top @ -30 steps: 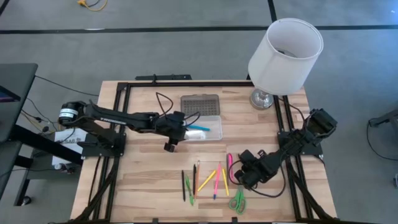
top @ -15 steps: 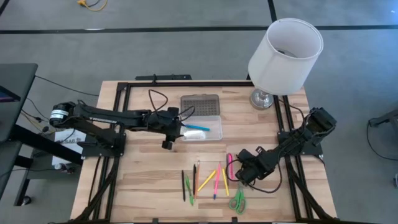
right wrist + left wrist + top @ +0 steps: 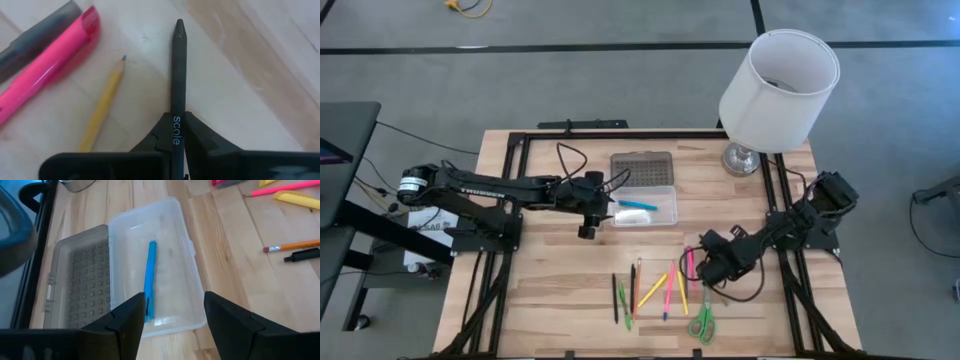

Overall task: Pick & place school supplies into a supply box
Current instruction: Put the right black pen into the gray supply box, then put the left black pen into the gray supply box

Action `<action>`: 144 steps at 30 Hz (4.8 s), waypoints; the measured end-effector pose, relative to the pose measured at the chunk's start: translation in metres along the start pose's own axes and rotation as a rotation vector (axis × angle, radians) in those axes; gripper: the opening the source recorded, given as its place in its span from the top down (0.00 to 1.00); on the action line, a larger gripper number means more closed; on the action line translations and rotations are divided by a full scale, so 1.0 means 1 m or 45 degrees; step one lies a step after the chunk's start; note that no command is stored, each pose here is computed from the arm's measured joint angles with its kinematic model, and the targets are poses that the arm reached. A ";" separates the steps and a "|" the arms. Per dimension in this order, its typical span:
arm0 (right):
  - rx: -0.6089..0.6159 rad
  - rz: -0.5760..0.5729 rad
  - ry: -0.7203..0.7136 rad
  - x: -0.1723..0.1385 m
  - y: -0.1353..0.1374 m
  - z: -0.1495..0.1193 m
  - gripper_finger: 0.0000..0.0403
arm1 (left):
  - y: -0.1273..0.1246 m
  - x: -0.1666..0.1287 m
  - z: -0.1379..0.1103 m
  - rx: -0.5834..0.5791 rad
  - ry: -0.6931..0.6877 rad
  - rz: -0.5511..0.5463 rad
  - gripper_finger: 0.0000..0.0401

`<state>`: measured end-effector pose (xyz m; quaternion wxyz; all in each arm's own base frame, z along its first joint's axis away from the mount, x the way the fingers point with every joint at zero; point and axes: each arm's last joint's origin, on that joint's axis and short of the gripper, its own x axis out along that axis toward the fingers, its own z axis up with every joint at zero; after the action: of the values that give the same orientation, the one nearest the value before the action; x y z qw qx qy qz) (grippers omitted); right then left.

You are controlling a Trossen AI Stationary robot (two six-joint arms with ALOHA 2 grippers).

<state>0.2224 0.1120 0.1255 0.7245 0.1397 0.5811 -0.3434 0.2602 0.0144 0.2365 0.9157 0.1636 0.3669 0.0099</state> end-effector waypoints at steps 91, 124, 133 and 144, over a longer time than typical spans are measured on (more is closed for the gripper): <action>-0.758 0.241 -0.703 -0.054 0.011 0.130 0.78 | -0.037 -0.003 -0.005 0.297 -0.031 -0.579 0.50; -0.609 0.007 -0.904 -0.097 0.035 0.013 0.78 | -0.133 0.094 -0.012 0.706 -0.270 -1.001 0.50; -0.605 0.008 -0.904 -0.097 0.035 0.013 0.78 | -0.138 0.110 -0.019 0.715 -0.303 -1.052 0.50; -0.601 0.011 -0.905 -0.097 0.035 0.013 0.78 | -0.126 0.123 -0.023 0.642 -0.276 -1.050 0.50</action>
<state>0.2463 0.1622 0.2133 0.8932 -0.1547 0.3574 -0.2247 0.3219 -0.0810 0.1005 0.8081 0.2214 0.2946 -0.4596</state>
